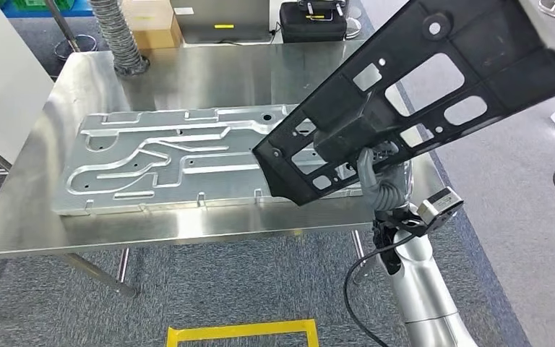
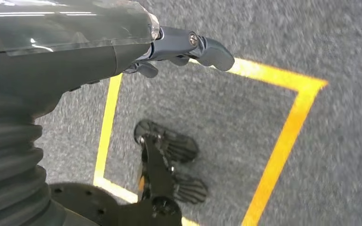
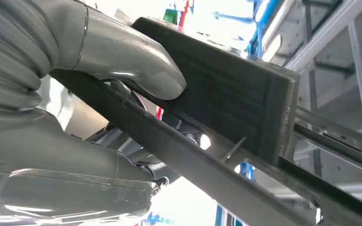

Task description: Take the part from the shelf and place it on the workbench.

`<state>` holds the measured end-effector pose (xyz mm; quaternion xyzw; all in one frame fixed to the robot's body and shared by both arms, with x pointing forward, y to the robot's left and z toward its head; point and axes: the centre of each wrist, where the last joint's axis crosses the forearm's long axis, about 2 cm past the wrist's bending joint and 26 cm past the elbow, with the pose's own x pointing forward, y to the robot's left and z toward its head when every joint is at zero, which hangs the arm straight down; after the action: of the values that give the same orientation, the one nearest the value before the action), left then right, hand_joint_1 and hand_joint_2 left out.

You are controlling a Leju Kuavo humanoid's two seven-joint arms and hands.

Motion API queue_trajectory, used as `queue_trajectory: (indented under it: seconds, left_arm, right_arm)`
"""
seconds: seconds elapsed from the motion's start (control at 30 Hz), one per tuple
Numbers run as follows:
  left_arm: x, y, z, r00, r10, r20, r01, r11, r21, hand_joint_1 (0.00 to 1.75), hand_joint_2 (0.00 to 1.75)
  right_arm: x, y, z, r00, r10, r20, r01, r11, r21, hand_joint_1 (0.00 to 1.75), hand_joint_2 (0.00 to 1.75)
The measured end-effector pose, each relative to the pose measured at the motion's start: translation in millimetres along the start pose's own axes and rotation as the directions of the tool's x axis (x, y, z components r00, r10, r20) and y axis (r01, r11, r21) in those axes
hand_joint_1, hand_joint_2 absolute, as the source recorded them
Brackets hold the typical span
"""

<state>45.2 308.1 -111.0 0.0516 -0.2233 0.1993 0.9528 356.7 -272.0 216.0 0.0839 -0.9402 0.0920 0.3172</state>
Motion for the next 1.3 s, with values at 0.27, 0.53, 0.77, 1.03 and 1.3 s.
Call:
queue_trajectory:
  seconds: [0.27, 0.53, 0.77, 1.03, 1.3]
  left_arm:
    - [-1, 3, 0, 1.0, -0.007, -0.001, 0.007, 1.0, 0.003, 0.0, 1.75]
    - [0, 3, 0, 1.0, -0.013, 0.005, 0.013, 1.0, 0.002, 0.0, 1.75]
    - [3, 4, -1, 0.999, -0.039, 0.028, 0.039, 0.999, -0.01, 0.0, 1.75]
    - [8, 0, -3, 0.997, -0.059, 0.046, 0.06, 0.998, -0.021, 0.0, 1.75]
    - [14, -1, -5, 0.996, -0.063, 0.061, 0.065, 0.998, -0.025, 0.0, 1.75]
  right_arm:
    - [-10, -10, -1, 0.998, 0.06, -0.034, -0.061, 0.998, -0.021, 1.75, 1.75]
    - [-15, -24, -14, 0.964, 0.259, -0.055, -0.261, 0.965, -0.038, 1.75, 1.75]
    - [-13, -51, -67, 0.349, 0.937, -0.028, -0.929, 0.35, 0.119, 1.75, 1.75]
    - [-9, -9, -142, -0.15, 0.976, 0.156, -0.973, -0.173, 0.15, 1.75, 1.75]
    - [-27, 70, -158, -0.132, 0.935, 0.328, -0.956, -0.208, 0.209, 1.75, 1.75]
